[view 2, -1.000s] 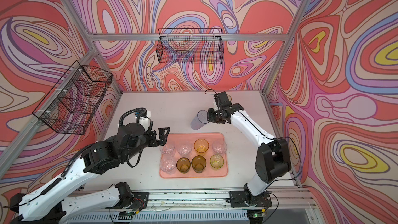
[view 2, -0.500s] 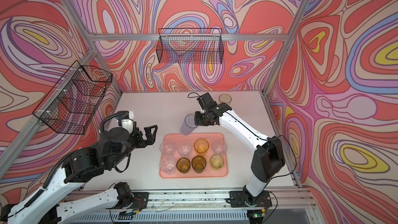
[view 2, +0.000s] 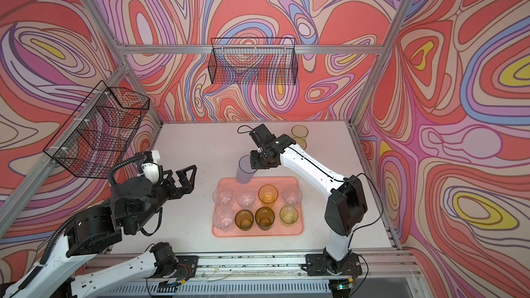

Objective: Place the glasses into the tray
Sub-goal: Place the glass on the tray.

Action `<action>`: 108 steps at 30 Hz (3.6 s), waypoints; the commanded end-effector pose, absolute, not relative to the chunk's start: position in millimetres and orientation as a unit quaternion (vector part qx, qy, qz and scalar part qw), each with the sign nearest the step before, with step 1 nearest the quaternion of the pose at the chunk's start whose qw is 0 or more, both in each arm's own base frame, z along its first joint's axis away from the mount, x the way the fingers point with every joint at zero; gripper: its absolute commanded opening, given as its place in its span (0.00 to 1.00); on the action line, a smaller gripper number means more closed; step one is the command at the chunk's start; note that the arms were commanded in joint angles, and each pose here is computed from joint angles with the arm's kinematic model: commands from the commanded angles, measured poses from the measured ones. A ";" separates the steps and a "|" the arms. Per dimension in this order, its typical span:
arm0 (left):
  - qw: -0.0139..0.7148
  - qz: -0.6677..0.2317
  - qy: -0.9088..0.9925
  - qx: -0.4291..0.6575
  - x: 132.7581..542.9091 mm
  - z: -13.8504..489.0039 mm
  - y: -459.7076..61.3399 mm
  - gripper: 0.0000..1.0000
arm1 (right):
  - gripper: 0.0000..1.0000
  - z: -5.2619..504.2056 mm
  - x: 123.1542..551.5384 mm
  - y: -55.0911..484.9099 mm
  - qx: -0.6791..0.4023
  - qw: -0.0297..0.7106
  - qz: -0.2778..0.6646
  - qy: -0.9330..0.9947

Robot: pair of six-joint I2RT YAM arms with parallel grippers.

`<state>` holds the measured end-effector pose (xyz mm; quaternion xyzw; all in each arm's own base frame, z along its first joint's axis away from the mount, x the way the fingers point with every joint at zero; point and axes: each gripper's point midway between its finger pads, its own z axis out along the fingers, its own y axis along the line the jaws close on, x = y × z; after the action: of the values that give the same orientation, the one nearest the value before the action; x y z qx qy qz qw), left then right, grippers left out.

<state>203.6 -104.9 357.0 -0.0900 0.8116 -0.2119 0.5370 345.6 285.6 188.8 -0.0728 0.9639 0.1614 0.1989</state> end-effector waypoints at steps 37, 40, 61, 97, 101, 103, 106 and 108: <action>0.540 -0.125 0.823 -0.123 197.1 305.9 -64.3 1.00 | 0.00 162.5 340.8 355.9 -0.145 0.178 0.118 0.966; 0.539 -0.117 0.825 -0.120 197.5 301.4 -63.7 1.00 | 0.00 157.1 341.2 358.2 -0.147 0.174 0.113 0.967; 0.535 -0.092 0.832 -0.111 200.2 288.1 -63.6 1.00 | 0.36 145.5 338.0 374.1 -0.141 0.151 0.136 0.969; 0.556 -0.090 0.825 -0.040 207.7 302.3 -82.6 1.00 | 0.98 229.4 353.5 317.3 -0.091 0.302 0.115 0.942; 0.539 -0.112 0.834 0.044 214.1 302.1 -121.8 1.00 | 0.98 234.7 350.6 297.7 -0.078 0.308 0.119 0.941; 0.524 -0.121 0.841 0.069 219.0 302.5 -141.2 1.00 | 0.98 235.5 350.9 285.7 -0.062 0.311 0.123 0.940; 0.498 -0.138 0.850 0.100 224.4 306.7 -168.3 1.00 | 0.99 239.4 351.6 266.6 -0.040 0.324 0.136 0.935; 0.482 -0.143 0.857 0.114 227.1 308.0 -181.3 1.00 | 0.98 240.4 351.8 249.1 -0.024 0.327 0.145 0.934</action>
<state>228.7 -157.8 292.7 0.0781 0.8617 -0.1037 0.4906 345.8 264.1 223.9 -0.0500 0.9448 0.1231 0.2995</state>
